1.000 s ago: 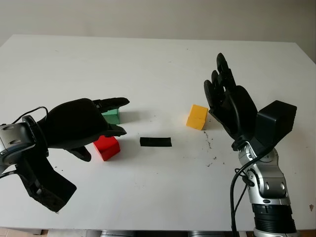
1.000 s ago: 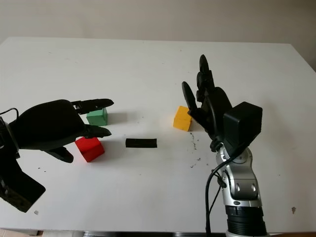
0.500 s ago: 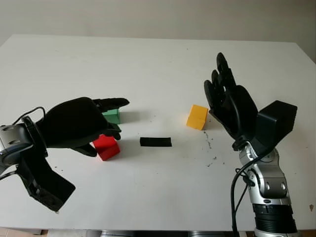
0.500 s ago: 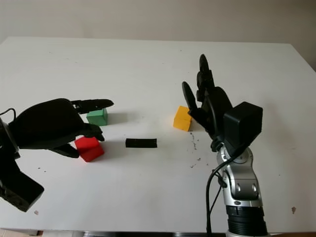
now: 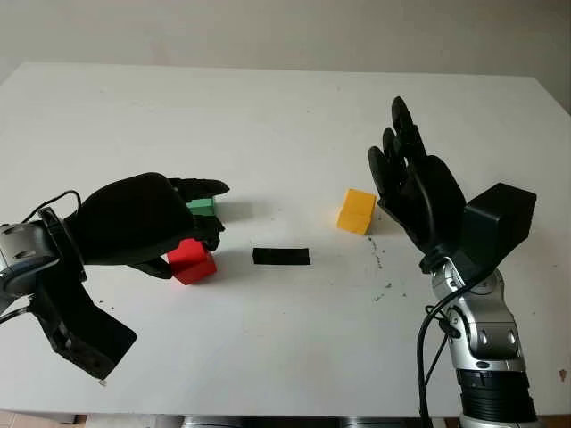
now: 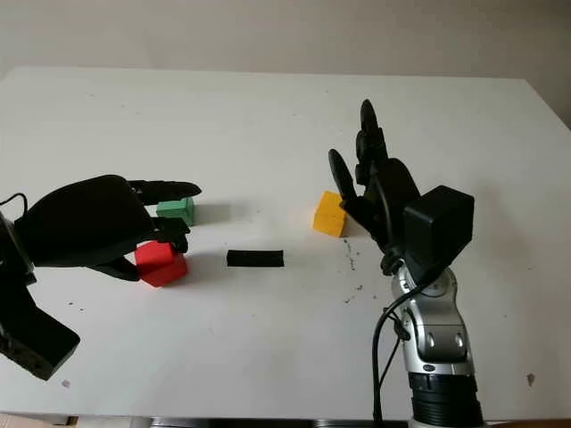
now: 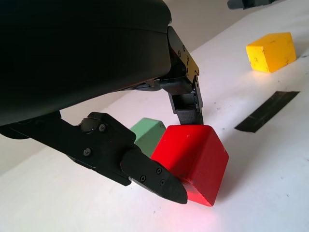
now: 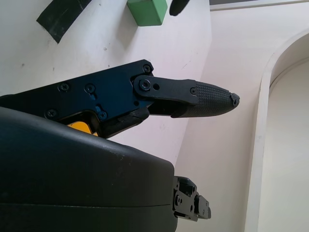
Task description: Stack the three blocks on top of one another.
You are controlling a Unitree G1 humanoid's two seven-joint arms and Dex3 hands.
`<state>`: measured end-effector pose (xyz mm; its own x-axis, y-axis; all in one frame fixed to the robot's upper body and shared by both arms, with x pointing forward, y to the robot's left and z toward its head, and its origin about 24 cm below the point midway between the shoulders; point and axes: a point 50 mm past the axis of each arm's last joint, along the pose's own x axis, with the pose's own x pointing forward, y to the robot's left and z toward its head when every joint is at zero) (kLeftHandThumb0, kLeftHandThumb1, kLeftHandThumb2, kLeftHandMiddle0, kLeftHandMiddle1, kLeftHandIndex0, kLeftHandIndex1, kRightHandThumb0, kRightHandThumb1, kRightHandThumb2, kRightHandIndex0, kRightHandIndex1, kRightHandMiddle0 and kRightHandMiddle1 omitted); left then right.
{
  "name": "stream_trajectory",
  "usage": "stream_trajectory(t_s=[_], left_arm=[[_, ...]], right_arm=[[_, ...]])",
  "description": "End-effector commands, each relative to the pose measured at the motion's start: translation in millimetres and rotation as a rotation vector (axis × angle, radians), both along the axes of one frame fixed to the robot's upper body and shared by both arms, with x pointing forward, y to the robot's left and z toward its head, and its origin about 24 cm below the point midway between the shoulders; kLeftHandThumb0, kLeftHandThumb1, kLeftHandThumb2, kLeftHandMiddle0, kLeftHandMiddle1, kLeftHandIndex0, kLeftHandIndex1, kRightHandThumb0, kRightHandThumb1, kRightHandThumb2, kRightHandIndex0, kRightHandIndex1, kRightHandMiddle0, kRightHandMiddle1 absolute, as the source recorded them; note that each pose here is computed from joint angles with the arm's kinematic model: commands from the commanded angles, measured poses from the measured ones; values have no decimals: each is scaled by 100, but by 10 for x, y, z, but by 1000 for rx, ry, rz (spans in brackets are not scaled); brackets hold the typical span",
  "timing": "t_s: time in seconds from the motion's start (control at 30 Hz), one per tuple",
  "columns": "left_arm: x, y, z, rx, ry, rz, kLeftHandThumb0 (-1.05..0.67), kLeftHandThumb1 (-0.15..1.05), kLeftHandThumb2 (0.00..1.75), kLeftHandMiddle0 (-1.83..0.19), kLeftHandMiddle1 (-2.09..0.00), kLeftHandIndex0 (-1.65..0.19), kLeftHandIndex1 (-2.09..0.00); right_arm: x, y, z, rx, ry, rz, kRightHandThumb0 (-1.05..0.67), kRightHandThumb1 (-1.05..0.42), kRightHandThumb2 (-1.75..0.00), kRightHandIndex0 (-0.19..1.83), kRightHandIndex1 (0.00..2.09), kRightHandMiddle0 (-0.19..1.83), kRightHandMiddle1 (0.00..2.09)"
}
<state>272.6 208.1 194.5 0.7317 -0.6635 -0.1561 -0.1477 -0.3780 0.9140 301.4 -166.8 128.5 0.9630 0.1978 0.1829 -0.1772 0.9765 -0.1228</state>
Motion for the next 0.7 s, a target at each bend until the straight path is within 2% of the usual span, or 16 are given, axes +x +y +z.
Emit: stream_trajectory(t_s=[0.0, 0.1, 0.27, 0.4, 0.67], left_arm=[[6, -71, 154, 7, -46, -30, -31, 87, 5, -28, -5, -62, -97], [21, -146, 238, 19, -53, -51, -31, 86, 5, -29, -6, -63, -95], [67, -300, 378, 84, -121, -136, -30, 84, 5, -30, -6, -66, -95], [139, -464, 473, 109, -143, -188, -30, 83, 5, -33, -6, -68, -104], [244, -752, 486, 152, -78, -228, -35, 83, 5, -30, -5, -65, -110]], right_arm=[[-4, 5, 12, 0, -13, 7, -68, -105, -49, -19, 0, -18, 5], [-1, 5, 10, -9, -12, 3, -70, -105, -49, -19, 0, -18, 5], [-1, 2, 12, -11, -16, -5, -70, -105, -49, -19, 0, -18, 5], [3, 3, 16, 9, -17, -4, -68, -105, -48, -19, 0, -19, 5], [2, -5, 21, 0, -21, -14, -69, -105, -47, -19, 0, -18, 5]])
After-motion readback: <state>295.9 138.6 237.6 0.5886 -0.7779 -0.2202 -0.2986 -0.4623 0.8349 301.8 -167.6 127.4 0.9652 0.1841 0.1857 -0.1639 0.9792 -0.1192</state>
